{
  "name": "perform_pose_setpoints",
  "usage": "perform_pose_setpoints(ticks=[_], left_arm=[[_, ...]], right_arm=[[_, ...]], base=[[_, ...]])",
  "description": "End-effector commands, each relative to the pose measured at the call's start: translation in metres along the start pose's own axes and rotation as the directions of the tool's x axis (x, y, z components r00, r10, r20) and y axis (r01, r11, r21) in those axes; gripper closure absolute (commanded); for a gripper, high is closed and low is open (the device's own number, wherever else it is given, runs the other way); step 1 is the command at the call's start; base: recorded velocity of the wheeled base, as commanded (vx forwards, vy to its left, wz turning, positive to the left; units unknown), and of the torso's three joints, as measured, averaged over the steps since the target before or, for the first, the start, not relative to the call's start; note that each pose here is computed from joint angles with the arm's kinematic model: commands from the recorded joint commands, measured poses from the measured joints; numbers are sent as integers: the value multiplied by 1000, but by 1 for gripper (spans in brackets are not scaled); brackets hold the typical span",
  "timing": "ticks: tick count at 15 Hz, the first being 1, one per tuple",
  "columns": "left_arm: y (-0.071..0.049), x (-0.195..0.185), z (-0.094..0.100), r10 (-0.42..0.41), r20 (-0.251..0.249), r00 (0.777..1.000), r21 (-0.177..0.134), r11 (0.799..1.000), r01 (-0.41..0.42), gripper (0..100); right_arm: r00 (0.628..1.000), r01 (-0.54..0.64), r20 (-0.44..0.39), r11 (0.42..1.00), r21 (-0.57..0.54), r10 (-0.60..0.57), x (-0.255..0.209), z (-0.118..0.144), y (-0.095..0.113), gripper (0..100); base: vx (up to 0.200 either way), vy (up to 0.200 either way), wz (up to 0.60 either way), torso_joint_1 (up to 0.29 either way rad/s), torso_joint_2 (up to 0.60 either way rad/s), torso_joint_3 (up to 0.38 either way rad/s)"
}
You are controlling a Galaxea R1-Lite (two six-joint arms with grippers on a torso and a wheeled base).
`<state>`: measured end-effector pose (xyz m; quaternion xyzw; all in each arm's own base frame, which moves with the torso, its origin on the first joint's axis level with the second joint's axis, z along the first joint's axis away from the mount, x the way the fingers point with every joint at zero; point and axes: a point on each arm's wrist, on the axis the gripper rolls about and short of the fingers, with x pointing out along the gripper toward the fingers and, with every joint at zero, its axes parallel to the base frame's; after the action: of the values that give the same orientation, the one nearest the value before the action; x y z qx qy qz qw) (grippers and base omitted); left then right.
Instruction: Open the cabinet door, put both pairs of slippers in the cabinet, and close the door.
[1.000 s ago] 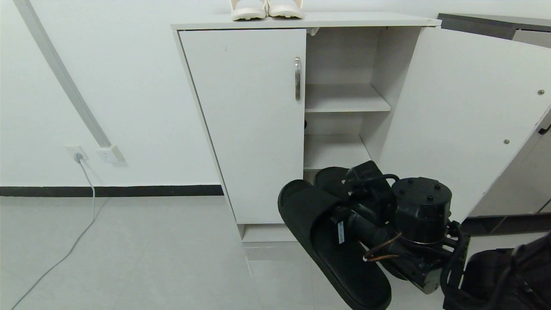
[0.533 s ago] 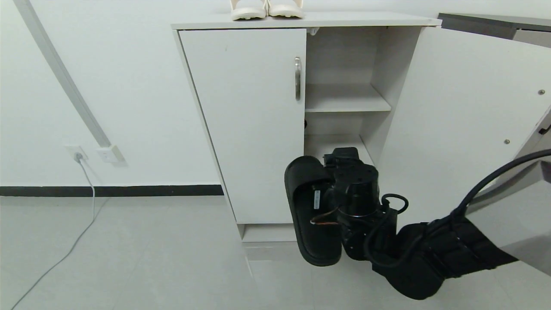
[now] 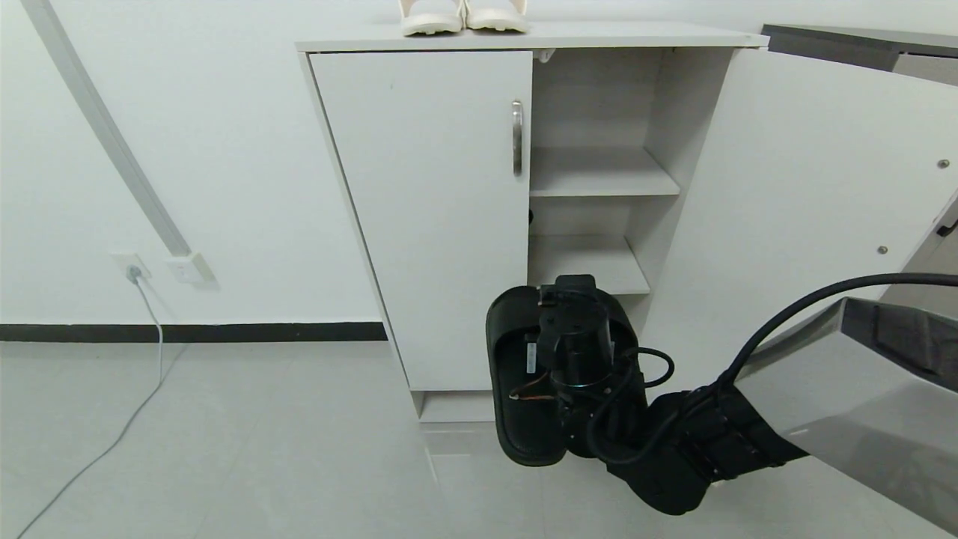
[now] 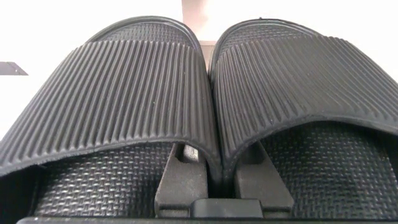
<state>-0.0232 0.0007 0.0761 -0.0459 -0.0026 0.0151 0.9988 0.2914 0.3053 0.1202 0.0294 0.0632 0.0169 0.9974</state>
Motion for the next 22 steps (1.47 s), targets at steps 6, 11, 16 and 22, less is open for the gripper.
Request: perform_pose_setpoints(ticks=[6, 11, 16, 22], left_arm=[[0, 0, 0, 2, -2, 1000, -5, 1000, -2, 100], [0, 0, 0, 3, 0, 1000, -3, 1000, -3, 100], [0, 0, 0, 5, -2, 1000, -2, 1000, -5, 100], [0, 0, 0, 3, 0, 1000, -2, 1000, -3, 100]], right_arm=[[1000, 22, -17, 1000, -15, -22, 8, -9, -5, 100], [998, 41, -35, 999, -33, -43, 16, -20, -9, 100], [999, 35, -34, 999, -33, -36, 20, -26, -7, 100], [999, -34, -14, 999, -22, 34, 37, -31, 9, 100]], base=[[0, -167, 0, 4, 2, 0], [0, 0, 0, 0, 0, 0], [0, 0, 0, 0, 0, 0], [0, 0, 0, 0, 0, 0]])
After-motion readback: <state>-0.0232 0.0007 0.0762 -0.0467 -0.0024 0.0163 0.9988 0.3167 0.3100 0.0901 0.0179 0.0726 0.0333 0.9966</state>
